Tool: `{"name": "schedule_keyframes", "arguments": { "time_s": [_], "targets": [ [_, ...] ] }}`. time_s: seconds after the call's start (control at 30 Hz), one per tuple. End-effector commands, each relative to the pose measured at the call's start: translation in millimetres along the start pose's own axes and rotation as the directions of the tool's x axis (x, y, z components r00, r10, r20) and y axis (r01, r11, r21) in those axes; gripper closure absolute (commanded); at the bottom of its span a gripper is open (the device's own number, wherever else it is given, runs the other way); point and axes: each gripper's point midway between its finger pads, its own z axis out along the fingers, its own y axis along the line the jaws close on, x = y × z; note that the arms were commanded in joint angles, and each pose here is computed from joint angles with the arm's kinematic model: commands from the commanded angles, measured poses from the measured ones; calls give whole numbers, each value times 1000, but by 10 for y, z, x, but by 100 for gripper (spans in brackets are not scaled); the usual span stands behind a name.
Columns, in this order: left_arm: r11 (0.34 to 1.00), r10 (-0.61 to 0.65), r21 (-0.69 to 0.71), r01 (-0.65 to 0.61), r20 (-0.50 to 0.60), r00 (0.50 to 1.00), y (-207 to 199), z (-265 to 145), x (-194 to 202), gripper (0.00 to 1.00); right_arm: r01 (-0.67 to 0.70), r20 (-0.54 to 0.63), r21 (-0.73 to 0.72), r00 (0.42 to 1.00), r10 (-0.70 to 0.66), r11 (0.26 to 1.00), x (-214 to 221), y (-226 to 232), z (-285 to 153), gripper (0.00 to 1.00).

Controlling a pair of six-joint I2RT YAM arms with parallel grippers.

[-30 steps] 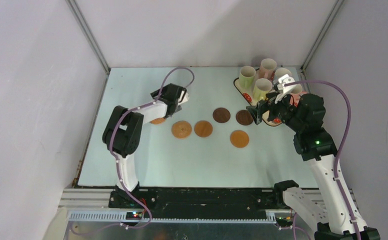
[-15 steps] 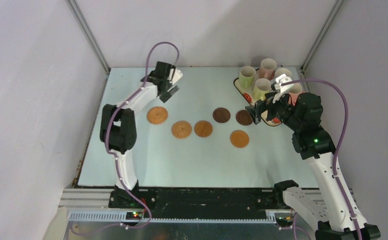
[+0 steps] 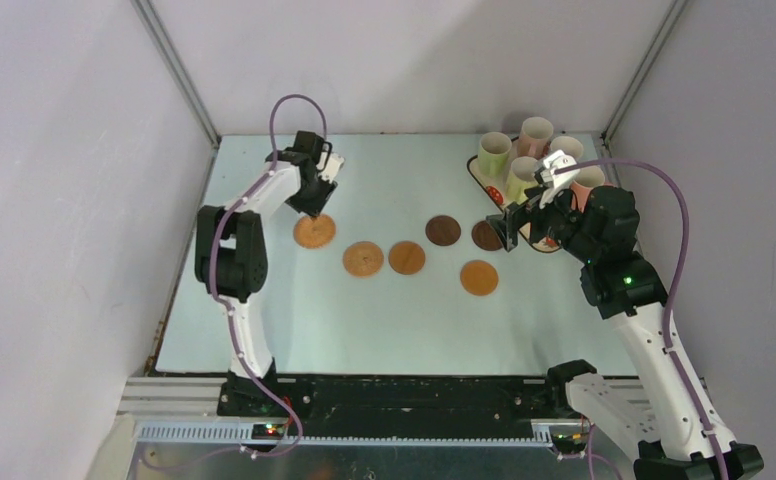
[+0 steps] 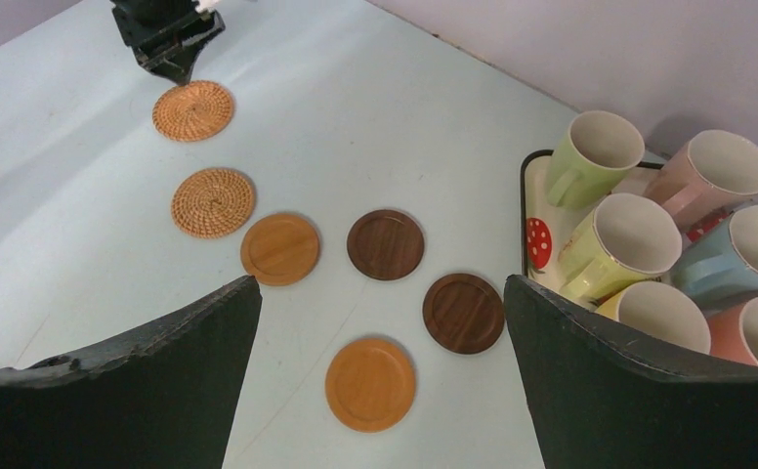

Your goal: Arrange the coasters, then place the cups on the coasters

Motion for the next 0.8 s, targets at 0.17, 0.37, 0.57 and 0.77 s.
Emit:
{"name": "schedule_keyframes", "arguments": {
  "time_s": [0.17,0.37,0.57,0.77],
  "targets": [
    [983,-133,108,149,-145,980,-272,343,132,50,24,41,24,999,-25,999,-109,-57,-12,0],
    [978,-138,135,160,-155,978,-297,392,48,48,25,37,23,999,-25,999,-101,-57,0,0],
    [967,-157,174,188,-178,971,-318,399,-113,48,29,35,33,999,-30,999,-99,-79,0,0],
    [941,-263,201,272,-73,962,-300,170,-329,25,28,32,40,999,-29,999,-91,-101,3,0]
  ]
}}
